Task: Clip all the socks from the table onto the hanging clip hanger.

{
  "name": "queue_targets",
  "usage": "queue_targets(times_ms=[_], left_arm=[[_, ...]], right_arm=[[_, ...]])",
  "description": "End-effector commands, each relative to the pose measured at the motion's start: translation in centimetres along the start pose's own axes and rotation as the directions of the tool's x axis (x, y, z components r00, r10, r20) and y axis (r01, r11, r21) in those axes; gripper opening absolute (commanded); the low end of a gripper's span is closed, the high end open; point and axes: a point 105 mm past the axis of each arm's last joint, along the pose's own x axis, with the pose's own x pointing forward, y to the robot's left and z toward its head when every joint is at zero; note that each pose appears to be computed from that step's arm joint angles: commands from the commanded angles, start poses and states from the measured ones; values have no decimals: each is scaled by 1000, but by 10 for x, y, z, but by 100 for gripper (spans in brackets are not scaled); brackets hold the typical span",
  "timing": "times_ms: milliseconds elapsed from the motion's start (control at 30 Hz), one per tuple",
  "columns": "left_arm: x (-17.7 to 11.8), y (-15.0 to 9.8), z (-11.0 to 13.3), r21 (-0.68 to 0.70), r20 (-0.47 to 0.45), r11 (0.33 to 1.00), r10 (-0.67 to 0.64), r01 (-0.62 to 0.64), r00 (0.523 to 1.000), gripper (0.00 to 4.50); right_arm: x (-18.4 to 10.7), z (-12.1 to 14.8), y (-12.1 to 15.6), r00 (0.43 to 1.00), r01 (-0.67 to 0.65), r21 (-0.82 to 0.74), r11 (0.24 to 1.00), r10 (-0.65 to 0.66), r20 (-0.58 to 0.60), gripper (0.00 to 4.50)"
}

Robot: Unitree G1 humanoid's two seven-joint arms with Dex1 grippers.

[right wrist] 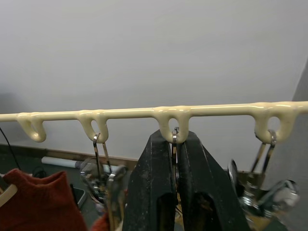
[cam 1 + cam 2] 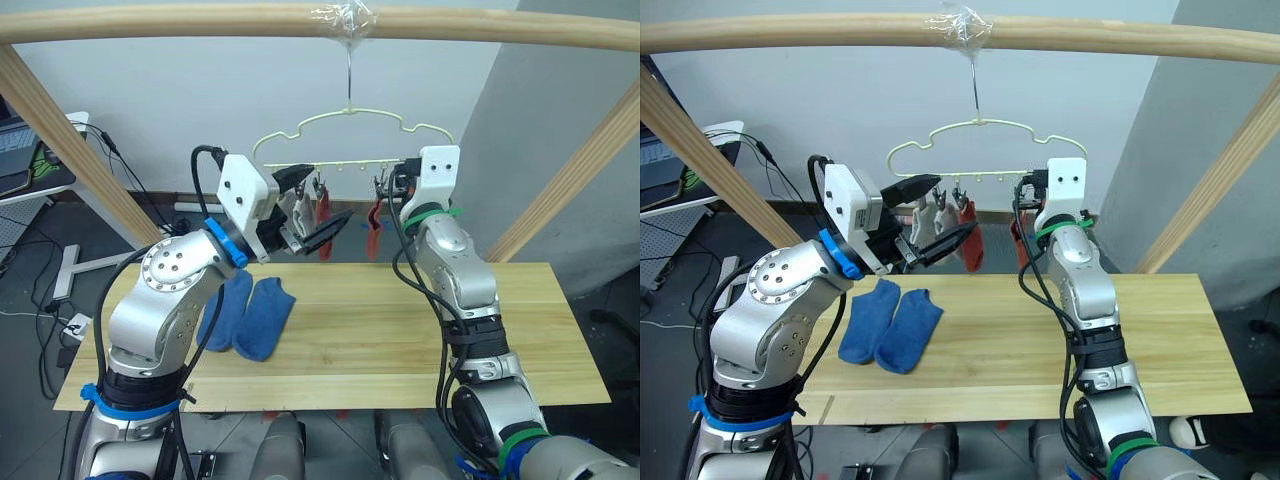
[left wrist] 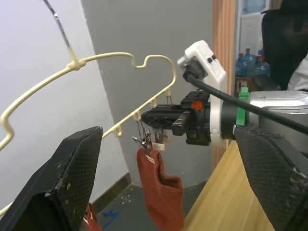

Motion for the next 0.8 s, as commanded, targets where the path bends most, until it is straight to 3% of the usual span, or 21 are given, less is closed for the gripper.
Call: queue_targets(times_ms=[33, 133, 267, 333, 467, 533, 733, 800], left_arm=[[-4, 0, -16, -64, -35, 995, 68, -71, 997, 450], [-10, -2, -47, -153, -126, 976, 135, -154, 983, 450], [-41, 0, -124, -123, -363, 937, 264, -327, 893, 450], [-44, -1, -130, -107, -374, 937, 273, -334, 886, 450], [-72, -1, -197, -27, -569, 894, 354, -447, 742, 450], [-77, 1, -213, -8, -613, 870, 385, -493, 690, 450], [-81, 8, -237, 11, -676, 826, 421, -563, 605, 450], [-79, 8, -241, -4, -684, 818, 417, -575, 598, 450]], right_arm=[[-2, 15, -5, 999, -22, -11, 1000, 23, 37, 1], [-3, 14, -8, 998, -60, -19, 998, 60, 3, 1], [-9, 15, -7, 988, -144, -9, 990, 143, -63, 1], [-10, 15, -8, 986, -152, -7, 988, 151, -74, 1], [-22, 6, -14, 982, -142, -8, 990, 140, -125, 1], [-25, 6, -14, 982, -138, -2, 990, 137, -133, 1], [-27, 7, -13, 981, -136, 3, 991, 135, -141, 1], [-27, 7, -14, 981, -134, 3, 991, 134, -142, 1]])
